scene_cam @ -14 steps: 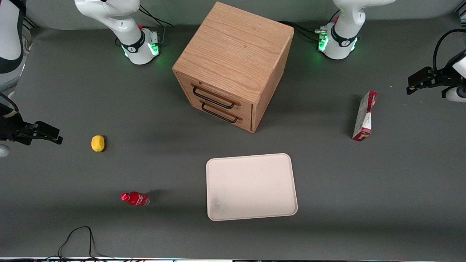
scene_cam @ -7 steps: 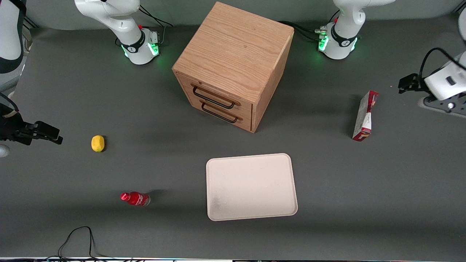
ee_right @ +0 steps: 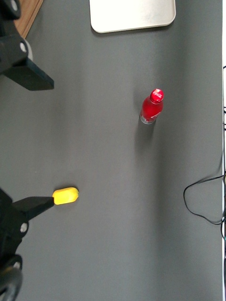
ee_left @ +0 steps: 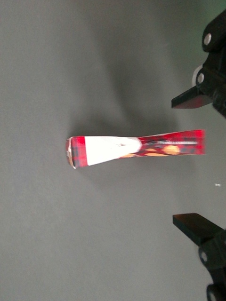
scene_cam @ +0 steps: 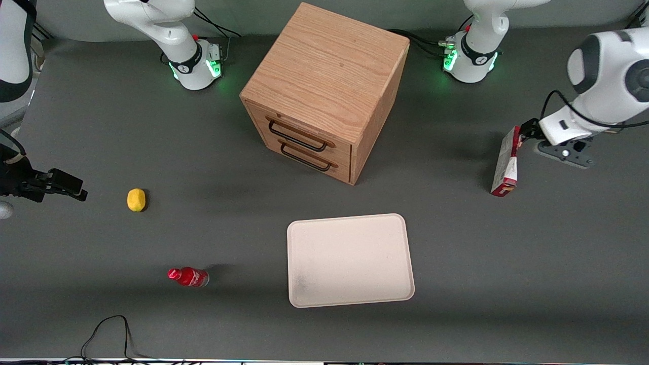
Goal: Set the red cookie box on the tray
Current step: 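Lower the open left gripper over the red cookie box, then close the left gripper on the red cookie box and lift it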
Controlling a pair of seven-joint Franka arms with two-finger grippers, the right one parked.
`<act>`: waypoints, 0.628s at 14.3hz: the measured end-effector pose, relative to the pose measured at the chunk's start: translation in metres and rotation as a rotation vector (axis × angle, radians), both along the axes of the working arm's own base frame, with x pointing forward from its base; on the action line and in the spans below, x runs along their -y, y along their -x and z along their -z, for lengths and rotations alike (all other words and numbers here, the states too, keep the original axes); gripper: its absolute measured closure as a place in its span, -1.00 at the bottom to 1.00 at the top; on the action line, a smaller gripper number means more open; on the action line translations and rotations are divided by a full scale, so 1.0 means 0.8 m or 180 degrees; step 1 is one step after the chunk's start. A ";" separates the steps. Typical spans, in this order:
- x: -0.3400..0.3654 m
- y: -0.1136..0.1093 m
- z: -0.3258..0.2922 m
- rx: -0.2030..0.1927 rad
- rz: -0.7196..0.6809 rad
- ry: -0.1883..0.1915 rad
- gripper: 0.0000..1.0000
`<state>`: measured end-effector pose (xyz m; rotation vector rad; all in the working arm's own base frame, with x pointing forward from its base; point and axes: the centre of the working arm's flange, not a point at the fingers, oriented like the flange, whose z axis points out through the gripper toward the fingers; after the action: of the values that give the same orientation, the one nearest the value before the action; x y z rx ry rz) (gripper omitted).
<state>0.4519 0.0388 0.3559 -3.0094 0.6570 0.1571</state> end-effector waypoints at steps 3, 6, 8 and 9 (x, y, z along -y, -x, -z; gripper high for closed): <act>0.007 0.027 0.077 0.0169 0.0086 0.0042 -0.98; 0.012 0.035 0.123 0.0184 0.0209 0.0035 -0.96; 0.014 0.037 0.144 0.0140 0.0278 0.0020 -0.72; 0.014 0.038 0.152 0.0100 0.0287 0.0022 -0.50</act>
<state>0.4213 0.0276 0.2347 -2.9750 0.7899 0.1034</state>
